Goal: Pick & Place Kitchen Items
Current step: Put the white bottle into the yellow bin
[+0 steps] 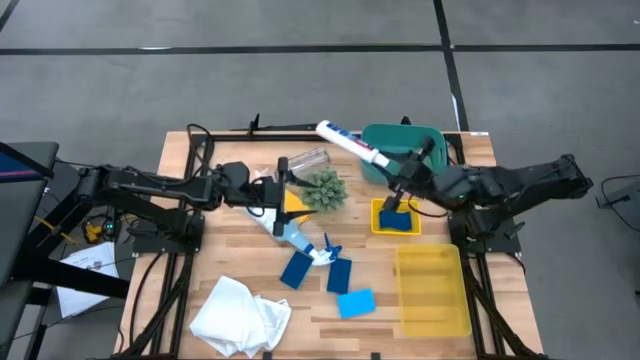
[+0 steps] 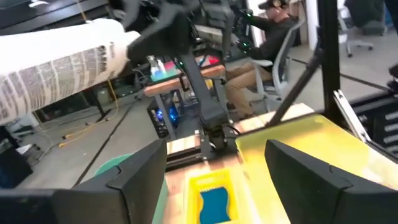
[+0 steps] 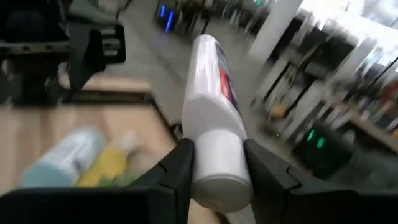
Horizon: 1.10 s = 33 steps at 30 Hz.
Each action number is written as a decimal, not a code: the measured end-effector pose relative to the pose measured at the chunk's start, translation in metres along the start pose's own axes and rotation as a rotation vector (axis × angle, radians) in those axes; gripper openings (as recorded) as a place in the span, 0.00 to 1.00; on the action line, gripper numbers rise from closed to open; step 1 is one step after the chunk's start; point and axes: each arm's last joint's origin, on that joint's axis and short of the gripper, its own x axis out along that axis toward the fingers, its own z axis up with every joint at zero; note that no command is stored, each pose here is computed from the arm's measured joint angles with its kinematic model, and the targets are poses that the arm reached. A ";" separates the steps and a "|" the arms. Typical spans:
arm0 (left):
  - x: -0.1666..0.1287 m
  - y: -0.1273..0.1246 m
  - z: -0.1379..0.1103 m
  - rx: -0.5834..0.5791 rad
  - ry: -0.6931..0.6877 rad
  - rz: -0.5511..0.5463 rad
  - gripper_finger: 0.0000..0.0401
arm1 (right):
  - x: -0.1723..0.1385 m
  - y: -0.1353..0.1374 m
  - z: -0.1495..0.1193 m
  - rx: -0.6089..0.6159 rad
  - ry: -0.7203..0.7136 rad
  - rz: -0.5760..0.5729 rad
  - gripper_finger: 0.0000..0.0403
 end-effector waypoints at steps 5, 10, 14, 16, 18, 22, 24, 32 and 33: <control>-0.001 -0.004 -0.011 0.039 0.031 -0.016 0.63 | 0.008 -0.008 0.023 0.049 0.258 0.110 0.27; -0.001 -0.004 -0.012 0.053 0.036 -0.017 0.61 | 0.020 -0.013 0.041 0.102 0.551 0.184 0.27; -0.001 -0.005 -0.013 0.105 0.041 -0.028 0.60 | 0.033 -0.011 0.045 0.132 0.775 0.188 0.27; -0.001 -0.005 -0.013 0.122 0.032 -0.049 0.59 | 0.043 -0.004 0.048 0.195 0.798 0.269 0.27; -0.001 -0.006 -0.013 0.145 0.029 -0.057 0.59 | 0.046 -0.002 0.048 0.251 0.870 0.365 0.27; -0.001 -0.006 -0.013 0.179 0.027 -0.058 0.58 | 0.051 0.009 0.043 0.347 0.960 0.434 0.27; -0.001 -0.005 -0.013 0.204 0.028 -0.056 0.58 | 0.050 0.011 0.042 0.408 0.994 0.436 0.27; -0.005 -0.003 -0.009 0.279 0.013 -0.048 0.59 | 0.018 0.032 0.047 0.580 1.082 0.452 0.27; -0.005 -0.003 -0.009 0.285 0.012 -0.048 0.59 | 0.012 0.035 0.048 0.600 1.092 0.454 0.27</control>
